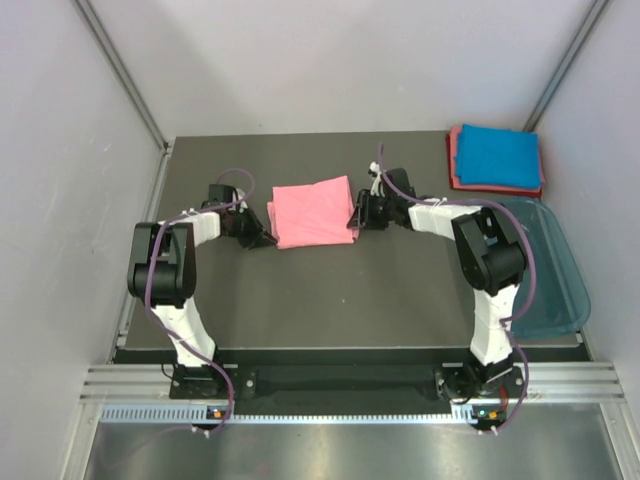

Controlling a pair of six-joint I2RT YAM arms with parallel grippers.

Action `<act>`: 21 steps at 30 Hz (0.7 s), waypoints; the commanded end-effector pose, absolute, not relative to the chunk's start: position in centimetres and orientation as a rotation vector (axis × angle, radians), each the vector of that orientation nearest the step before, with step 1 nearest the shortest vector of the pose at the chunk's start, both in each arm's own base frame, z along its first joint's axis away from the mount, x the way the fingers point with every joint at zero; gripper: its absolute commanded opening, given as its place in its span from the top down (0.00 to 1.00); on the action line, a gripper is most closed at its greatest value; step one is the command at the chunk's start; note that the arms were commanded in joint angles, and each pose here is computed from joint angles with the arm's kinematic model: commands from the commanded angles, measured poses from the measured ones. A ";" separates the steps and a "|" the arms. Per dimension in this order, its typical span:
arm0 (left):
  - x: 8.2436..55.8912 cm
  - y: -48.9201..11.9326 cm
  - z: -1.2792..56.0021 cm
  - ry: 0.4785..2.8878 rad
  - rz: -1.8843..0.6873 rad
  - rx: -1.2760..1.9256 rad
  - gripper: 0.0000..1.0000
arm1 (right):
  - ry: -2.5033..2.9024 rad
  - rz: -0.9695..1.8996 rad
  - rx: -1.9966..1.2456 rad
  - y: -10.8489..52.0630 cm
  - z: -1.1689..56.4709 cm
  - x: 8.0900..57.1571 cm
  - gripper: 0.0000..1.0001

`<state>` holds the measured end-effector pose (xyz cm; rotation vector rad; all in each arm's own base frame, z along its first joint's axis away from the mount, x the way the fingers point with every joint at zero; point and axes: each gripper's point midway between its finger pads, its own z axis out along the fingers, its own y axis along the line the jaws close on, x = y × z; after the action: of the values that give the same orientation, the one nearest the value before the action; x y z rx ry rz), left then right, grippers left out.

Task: Fold and stack the t-shirts
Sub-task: Fold the tshirt

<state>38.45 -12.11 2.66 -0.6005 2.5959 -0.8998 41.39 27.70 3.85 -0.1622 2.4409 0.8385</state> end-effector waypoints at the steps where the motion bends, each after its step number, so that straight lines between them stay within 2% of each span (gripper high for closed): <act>1: 39.3 -12.7 4.7 2.543 -0.949 -0.567 1.00 | 2.431 0.837 -0.168 27.8 4.5 41.4 0.66; 3: 38.8 -12.7 5.3 2.549 -0.953 -0.574 1.00 | 2.435 0.855 -0.166 27.7 4.7 40.9 0.80; 4: 38.3 -12.9 5.3 2.554 -0.964 -0.578 1.00 | 2.434 0.875 -0.164 27.9 5.0 40.6 0.93; 6: 37.6 -13.1 6.2 2.555 -0.978 -0.574 1.00 | 2.434 0.895 -0.168 27.9 5.3 39.6 1.00; 13: 31.6 -13.2 4.7 2.698 -0.984 -0.602 1.00 | 2.433 0.923 -0.131 27.0 6.4 34.5 1.00; 17: 27.3 -12.7 3.5 2.747 -0.928 -0.617 1.00 | 2.474 0.947 -0.130 26.5 5.0 29.3 1.00; 18: 26.6 -12.7 3.5 2.750 -0.928 -0.621 0.95 | 2.473 0.948 -0.129 26.4 5.0 28.7 0.96; 20: 25.9 -12.6 4.1 2.734 -0.930 -0.608 0.79 | 2.461 0.964 -0.117 26.1 5.3 27.8 0.87; 21: 26.0 -12.6 4.4 2.726 -0.926 -0.606 0.67 | 2.459 0.963 -0.115 26.0 5.5 27.7 0.74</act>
<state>26.01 -12.77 2.84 -0.6516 2.7694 -0.9367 27.21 25.37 3.17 -0.1192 2.5565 0.9147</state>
